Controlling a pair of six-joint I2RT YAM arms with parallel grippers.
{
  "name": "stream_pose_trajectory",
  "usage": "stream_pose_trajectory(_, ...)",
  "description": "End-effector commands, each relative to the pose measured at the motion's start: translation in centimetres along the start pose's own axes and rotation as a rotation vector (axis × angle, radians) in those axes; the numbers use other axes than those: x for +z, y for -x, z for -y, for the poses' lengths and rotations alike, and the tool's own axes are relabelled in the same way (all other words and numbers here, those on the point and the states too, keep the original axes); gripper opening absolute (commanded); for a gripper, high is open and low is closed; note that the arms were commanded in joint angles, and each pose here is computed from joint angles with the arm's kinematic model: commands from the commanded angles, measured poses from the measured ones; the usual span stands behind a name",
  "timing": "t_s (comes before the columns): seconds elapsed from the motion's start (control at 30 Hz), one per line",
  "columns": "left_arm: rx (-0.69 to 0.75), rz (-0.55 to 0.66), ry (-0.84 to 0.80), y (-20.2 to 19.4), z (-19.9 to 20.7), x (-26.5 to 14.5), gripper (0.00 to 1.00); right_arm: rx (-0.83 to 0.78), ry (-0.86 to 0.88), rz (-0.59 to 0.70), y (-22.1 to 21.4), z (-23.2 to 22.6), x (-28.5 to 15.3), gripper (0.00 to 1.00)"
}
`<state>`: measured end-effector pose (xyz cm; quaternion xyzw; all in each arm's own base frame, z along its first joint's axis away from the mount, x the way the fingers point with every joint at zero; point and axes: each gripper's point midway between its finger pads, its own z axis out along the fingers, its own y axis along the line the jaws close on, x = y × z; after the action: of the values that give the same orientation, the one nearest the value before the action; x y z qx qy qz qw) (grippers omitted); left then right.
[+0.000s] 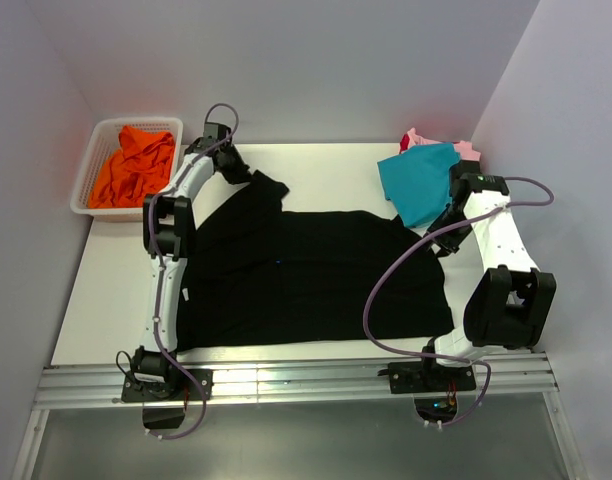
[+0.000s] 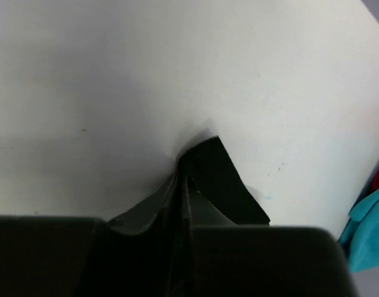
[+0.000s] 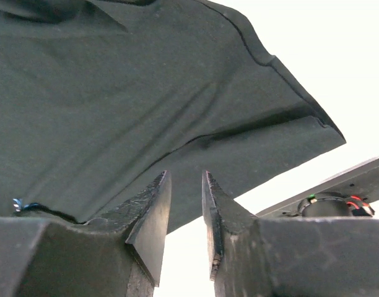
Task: Fold and stack the t-shirts
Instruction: Grap the side of the flattened tshirt furthest away from the robot with both arms
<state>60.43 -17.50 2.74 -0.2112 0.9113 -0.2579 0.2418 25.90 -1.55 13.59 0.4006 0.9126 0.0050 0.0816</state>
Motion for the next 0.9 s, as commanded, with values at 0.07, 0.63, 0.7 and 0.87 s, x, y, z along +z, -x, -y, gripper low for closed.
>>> stream_pose_trajectory(0.07,-0.016,-0.043,0.209,-1.8,-6.8,1.4,0.00,-0.022,-0.008,0.033,0.5,0.6,-0.2,0.33)
stream_pose_trajectory(0.63,0.012,0.150,0.218,5.1,-5.9,-9.1,0.00,-0.144,0.090,0.061,10.2,-11.5,5.2,0.45)
stream_pose_trajectory(0.7,0.007,0.131,0.229,4.5,-6.3,-9.1,0.00,-0.152,0.082,0.051,10.7,-12.4,6.5,0.44)
stream_pose_trajectory(0.87,0.030,0.117,0.231,3.9,-6.2,-10.3,0.00,-0.172,0.047,0.016,9.5,-12.7,9.3,0.44)
